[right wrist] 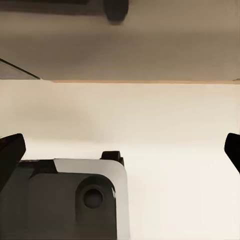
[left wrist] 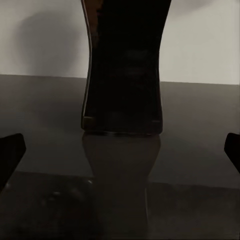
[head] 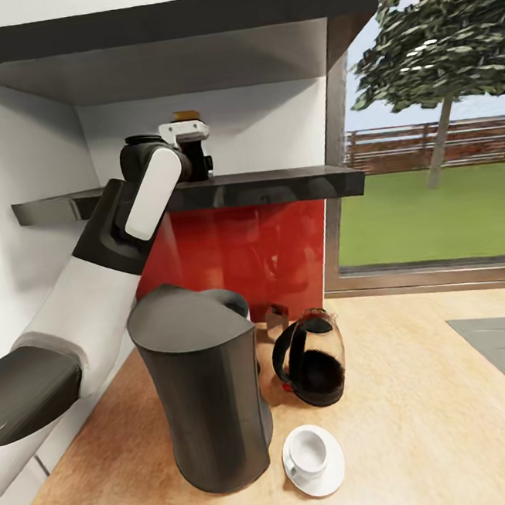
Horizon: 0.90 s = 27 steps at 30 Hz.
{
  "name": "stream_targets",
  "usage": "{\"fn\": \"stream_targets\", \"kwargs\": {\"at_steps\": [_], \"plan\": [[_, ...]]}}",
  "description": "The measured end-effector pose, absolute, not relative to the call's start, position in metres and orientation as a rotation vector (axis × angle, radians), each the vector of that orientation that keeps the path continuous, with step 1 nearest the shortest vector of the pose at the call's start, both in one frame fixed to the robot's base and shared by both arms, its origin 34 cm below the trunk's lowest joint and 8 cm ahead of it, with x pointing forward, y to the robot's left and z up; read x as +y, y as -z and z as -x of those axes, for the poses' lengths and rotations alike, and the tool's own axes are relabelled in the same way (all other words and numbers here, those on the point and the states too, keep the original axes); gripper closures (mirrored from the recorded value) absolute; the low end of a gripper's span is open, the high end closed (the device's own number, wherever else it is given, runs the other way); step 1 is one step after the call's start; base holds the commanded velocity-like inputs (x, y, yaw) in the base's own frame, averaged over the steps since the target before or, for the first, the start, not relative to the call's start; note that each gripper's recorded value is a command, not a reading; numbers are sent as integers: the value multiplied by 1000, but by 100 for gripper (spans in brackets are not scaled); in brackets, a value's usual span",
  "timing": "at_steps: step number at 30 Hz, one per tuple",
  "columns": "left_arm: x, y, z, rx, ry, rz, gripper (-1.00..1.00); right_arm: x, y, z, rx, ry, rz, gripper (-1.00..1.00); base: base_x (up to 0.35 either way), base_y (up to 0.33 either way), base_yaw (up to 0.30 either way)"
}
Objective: Set up a coffee station on the kitchen countertop: keep the coffee maker on the countertop, move the bottle of coffee from the kitchen shelf to the counter next to the coffee maker, place a paper coffee filter on top of the coffee maker, put the saucer next to the coffee maker with the coffee cup on the saucer, and place the electric kettle next to the coffee maker.
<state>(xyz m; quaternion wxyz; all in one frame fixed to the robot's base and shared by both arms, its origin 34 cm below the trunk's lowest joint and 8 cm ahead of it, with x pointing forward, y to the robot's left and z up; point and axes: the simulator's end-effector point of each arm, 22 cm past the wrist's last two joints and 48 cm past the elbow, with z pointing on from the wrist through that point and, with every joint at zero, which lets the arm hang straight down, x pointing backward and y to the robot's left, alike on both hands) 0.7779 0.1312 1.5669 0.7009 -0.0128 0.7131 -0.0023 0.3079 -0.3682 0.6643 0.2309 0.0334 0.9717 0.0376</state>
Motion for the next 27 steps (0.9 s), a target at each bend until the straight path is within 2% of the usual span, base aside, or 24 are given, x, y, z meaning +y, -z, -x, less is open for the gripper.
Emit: {"fn": "stream_targets", "kwargs": {"at_steps": [12, 20, 27], "plan": [[130, -1570, -776, 1579, 4, 26, -100, -366, -658, -297, 2696, -81, -119, -100, 6, 0, 0], [129, -1570, -776, 1580, 7, 25, -100, -366, -654, -281, 2716, -79, -122, -100, 166, 0, 0], [130, -1570, -776, 1579, 9, 29, -100, -363, -654, -281, 2717, -84, -122, -100, 30, 0, 0]]}}
